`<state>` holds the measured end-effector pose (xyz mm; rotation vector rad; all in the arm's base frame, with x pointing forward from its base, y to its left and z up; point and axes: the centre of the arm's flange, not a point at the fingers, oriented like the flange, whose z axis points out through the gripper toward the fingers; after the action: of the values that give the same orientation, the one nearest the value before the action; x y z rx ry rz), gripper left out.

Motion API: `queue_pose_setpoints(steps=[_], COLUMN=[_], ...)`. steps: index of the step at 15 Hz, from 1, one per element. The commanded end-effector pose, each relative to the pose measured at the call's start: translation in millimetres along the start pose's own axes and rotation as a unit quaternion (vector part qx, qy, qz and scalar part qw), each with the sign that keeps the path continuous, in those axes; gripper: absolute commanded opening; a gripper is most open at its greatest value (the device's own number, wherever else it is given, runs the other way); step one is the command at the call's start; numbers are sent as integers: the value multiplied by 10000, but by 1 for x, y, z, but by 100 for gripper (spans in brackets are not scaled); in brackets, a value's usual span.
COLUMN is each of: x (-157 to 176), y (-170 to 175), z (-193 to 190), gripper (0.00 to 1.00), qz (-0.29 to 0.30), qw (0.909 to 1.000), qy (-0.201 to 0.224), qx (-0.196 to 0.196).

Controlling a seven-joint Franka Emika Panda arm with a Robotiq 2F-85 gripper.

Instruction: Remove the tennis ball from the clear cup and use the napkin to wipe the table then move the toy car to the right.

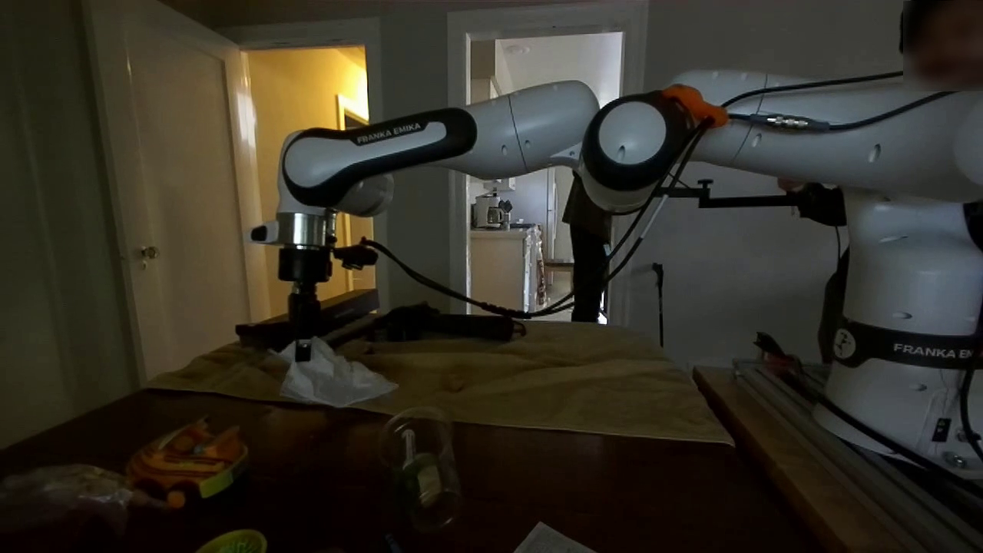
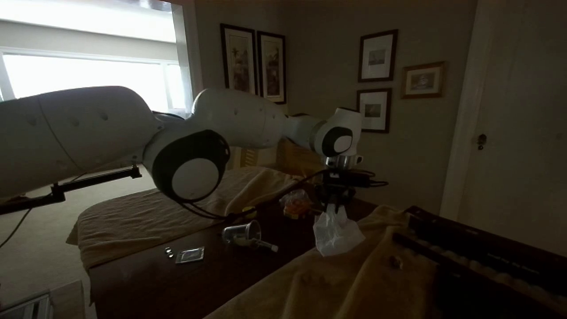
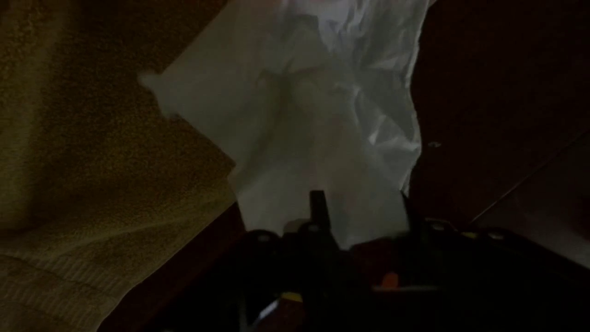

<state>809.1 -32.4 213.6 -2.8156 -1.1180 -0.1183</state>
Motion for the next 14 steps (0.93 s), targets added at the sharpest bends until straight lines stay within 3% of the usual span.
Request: queue_pose_setpoints(steps=[1, 5, 9, 14], x=[-6, 3, 17, 48], y=[4, 2, -9, -19], z=[-4, 2, 6, 4], gripper=[71, 98, 100, 100], qz=[28, -206, -998, -494], qw=[10000, 9996, 9945, 9957], qy=[61, -157, -110, 616], qx=[-42, -101, -302, -476])
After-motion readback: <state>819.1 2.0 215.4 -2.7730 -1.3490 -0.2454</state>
